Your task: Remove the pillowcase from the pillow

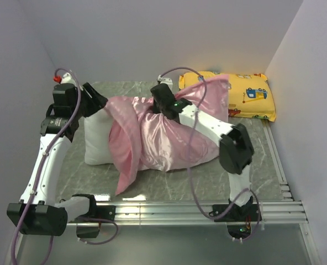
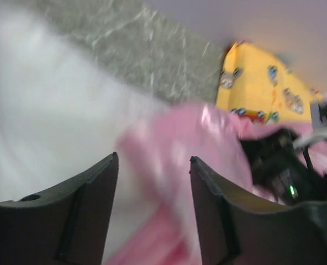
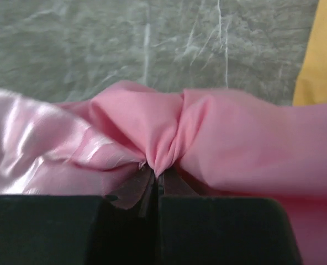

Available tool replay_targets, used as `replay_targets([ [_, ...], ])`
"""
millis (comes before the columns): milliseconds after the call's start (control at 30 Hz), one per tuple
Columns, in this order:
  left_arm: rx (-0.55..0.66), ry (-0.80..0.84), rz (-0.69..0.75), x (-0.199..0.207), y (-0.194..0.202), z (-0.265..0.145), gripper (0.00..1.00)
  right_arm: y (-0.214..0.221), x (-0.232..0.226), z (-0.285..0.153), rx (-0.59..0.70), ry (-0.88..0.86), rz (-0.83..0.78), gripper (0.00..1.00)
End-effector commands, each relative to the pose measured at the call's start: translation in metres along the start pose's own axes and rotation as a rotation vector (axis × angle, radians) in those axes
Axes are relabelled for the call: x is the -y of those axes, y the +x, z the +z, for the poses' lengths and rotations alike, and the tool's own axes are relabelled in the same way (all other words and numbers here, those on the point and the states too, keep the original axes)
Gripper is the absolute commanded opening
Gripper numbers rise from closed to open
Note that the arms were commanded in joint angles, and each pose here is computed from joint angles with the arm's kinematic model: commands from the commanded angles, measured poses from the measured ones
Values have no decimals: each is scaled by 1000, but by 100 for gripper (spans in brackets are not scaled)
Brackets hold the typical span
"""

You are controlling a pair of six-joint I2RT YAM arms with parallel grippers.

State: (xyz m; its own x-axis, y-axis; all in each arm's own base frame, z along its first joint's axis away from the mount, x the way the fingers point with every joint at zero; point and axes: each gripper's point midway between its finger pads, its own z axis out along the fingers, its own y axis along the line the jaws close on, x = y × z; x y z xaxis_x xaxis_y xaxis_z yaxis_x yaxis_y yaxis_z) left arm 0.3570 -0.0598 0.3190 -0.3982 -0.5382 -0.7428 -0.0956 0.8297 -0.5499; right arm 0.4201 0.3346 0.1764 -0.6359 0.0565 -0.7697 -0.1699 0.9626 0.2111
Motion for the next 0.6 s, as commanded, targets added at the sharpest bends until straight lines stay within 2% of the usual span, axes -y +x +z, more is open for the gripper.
replay_targets([
  [0,27,27,19,2,5,-12,64,59,-3,32,-181,-40,-46,0],
  [133,82,-28,-3,-10,4,-25,70,75,10,49,-203,-30,-16,0],
  [200,136,-87,-30,-23,0,-30,73,65,10,45,-171,-39,-8,0],
  [300,146,-188,-91,-50,15,-24,74,44,13,35,-130,-28,-21,0],
  [467,116,-287,-194,-88,56,-7,78,4,11,3,-41,-38,-35,0],
  [567,70,-281,-233,-95,77,6,79,-17,10,-16,2,-48,-41,12],
])
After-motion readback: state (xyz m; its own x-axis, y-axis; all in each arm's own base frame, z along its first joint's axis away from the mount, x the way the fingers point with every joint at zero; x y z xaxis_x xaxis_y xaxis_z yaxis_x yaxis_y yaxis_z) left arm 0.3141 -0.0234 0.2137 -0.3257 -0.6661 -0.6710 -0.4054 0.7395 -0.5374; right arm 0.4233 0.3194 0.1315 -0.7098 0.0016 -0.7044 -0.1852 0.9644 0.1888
